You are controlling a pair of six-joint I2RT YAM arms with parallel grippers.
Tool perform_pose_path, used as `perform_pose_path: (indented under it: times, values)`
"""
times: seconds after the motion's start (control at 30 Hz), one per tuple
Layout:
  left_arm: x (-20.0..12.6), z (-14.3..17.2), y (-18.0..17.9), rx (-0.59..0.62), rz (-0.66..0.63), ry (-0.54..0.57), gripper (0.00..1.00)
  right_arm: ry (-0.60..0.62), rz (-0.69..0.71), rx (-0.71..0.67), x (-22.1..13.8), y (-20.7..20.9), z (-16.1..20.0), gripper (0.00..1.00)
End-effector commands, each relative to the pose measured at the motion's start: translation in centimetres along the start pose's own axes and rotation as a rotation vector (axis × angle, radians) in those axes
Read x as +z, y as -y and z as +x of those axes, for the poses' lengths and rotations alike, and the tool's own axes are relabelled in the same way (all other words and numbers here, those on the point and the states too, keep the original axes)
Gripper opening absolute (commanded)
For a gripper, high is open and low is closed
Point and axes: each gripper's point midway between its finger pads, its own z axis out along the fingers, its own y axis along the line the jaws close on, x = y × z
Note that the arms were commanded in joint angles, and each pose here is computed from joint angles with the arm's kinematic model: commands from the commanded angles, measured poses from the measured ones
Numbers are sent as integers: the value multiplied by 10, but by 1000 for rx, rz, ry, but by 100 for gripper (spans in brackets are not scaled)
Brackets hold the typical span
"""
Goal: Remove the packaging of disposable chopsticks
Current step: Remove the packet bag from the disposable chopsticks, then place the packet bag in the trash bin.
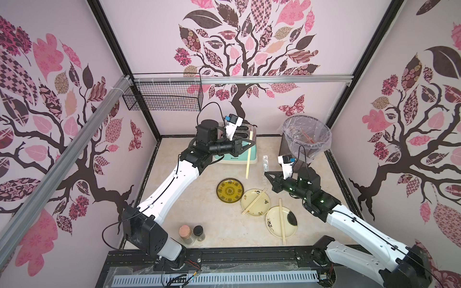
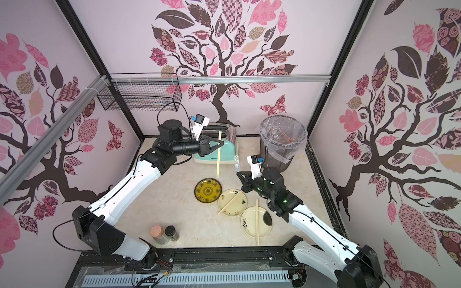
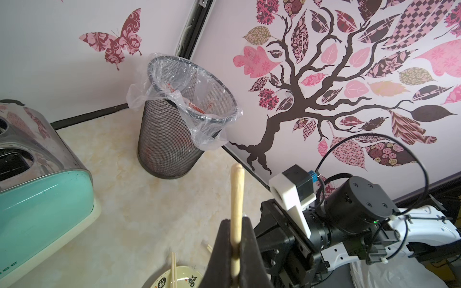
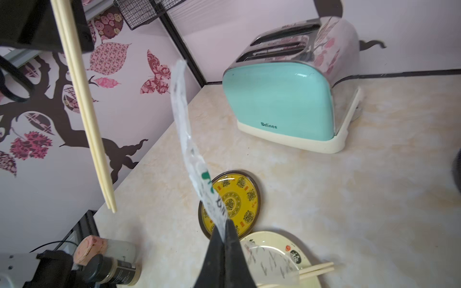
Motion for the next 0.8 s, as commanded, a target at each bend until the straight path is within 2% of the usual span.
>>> perform_pose_path:
  times: [0.0, 0.23, 0.4, 0.6, 0.77]
  values:
    - [-9, 1, 5, 29, -4, 3, 0, 95, 117, -63, -13, 9, -36, 0]
    - [-10, 21, 0, 12, -12, -36, 0, 156, 183, -153, -14, 6, -80, 0]
    - [-15, 34, -6, 2, -30, -42, 0, 209, 245, -212, -16, 9, -126, 0]
    - [-19, 41, -19, -29, -39, -32, 0, 265, 360, -198, -21, 43, -189, 0]
    - [-26, 45, -41, -67, -77, -23, 0, 284, 486, -242, -16, 72, -232, 0]
